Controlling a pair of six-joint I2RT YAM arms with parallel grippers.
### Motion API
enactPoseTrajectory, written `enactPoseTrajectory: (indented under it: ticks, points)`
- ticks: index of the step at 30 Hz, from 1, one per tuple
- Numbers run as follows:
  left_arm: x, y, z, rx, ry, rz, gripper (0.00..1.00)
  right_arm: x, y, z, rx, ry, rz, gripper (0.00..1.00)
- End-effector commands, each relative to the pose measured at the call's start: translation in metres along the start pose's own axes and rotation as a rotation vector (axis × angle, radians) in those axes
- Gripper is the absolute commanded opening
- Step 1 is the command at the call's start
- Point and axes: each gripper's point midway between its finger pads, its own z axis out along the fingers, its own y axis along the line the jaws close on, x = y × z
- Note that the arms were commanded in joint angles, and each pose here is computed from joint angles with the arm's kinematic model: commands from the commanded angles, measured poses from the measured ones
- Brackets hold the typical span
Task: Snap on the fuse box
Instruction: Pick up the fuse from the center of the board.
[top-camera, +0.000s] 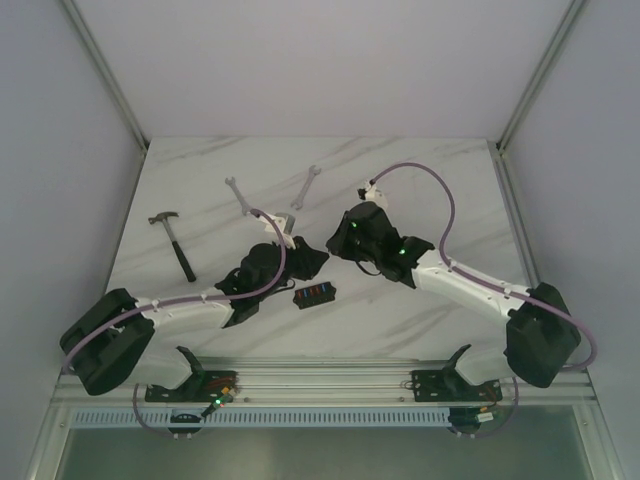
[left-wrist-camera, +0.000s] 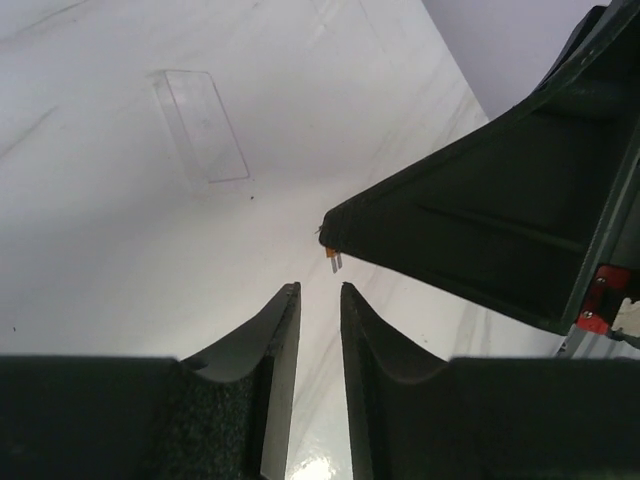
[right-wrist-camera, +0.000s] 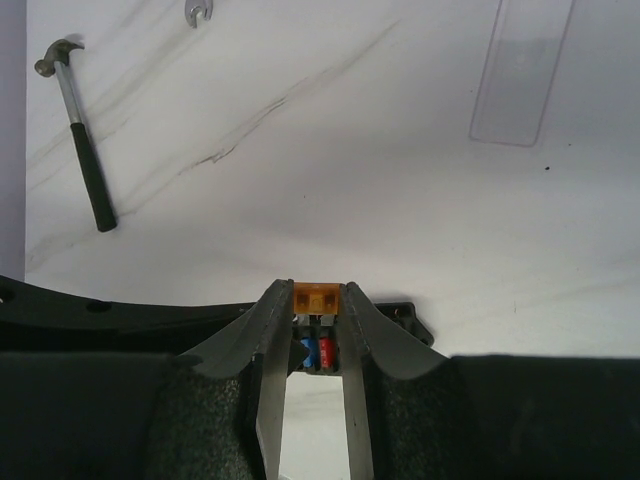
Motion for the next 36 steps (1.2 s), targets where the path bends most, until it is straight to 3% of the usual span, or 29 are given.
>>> enactPoseTrajectory:
  ticks: [1, 10, 23, 31, 36]
  points:
    - [-0.015, -0.011, 0.003, 0.046, -0.07, -0.008, 0.31, -0.003, 0.012, -0.003, -0.047, -0.022, 0.033, 0.23]
    - [-0.015, -0.014, 0.005, 0.063, -0.073, 0.005, 0.27, 0.001, 0.015, -0.004, -0.066, -0.022, 0.047, 0.23]
    - [-0.016, -0.011, 0.006, 0.044, -0.067, 0.028, 0.02, 0.008, 0.019, -0.004, -0.095, -0.009, 0.062, 0.24]
    - [-0.014, -0.009, 0.004, 0.035, -0.053, 0.058, 0.0, -0.008, 0.019, -0.021, -0.112, -0.085, 0.029, 0.36]
    - [-0.016, -0.002, -0.002, 0.01, -0.043, 0.126, 0.0, -0.028, 0.013, -0.041, -0.135, -0.157, -0.135, 0.49]
